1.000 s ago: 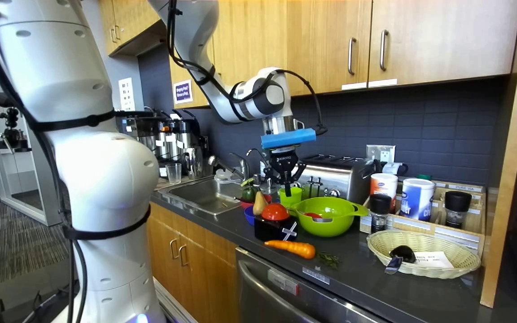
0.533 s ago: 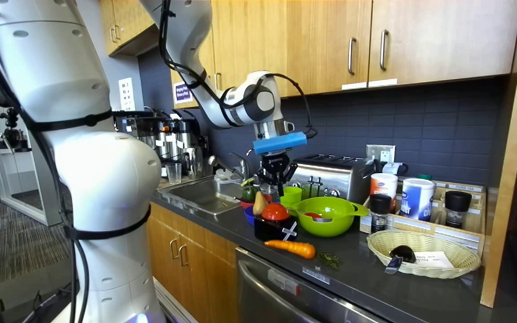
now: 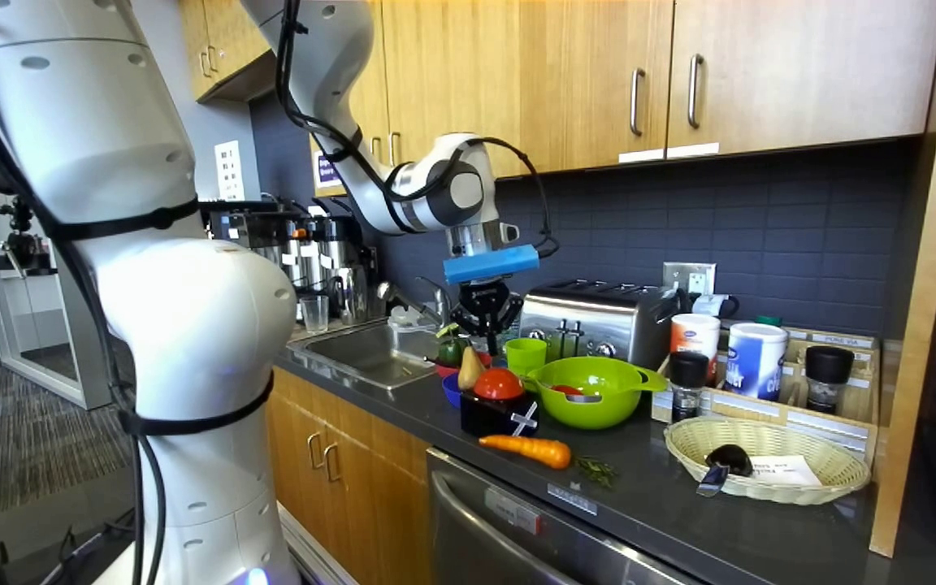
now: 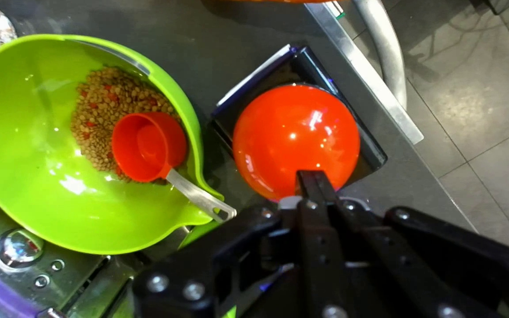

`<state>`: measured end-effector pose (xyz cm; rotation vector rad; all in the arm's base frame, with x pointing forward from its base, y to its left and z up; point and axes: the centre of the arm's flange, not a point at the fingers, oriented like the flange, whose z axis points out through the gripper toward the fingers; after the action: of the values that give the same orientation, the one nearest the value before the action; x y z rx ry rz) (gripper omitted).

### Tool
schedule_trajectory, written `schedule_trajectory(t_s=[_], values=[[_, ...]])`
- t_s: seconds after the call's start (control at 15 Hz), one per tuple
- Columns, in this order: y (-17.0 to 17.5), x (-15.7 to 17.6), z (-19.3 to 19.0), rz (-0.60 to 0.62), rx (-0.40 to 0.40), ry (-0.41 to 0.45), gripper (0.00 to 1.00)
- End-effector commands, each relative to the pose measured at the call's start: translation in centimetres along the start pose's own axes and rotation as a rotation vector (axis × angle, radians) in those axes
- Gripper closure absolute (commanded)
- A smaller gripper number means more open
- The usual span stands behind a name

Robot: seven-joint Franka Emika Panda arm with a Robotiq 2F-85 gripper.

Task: Remove the spoon from the green bowl, put it in the white basket and then lift the orange plush toy.

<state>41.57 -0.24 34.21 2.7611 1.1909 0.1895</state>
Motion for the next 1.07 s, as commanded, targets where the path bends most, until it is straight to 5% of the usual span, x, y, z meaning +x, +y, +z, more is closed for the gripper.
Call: schedule_trajectory(t_s=[0.0, 1.0], values=[[-1.1, -0.1, 0.2, -0.014, 0.016, 0.029, 1.0], [0.1, 0.1, 3.1, -0.021, 0.058, 0.006, 1.0]])
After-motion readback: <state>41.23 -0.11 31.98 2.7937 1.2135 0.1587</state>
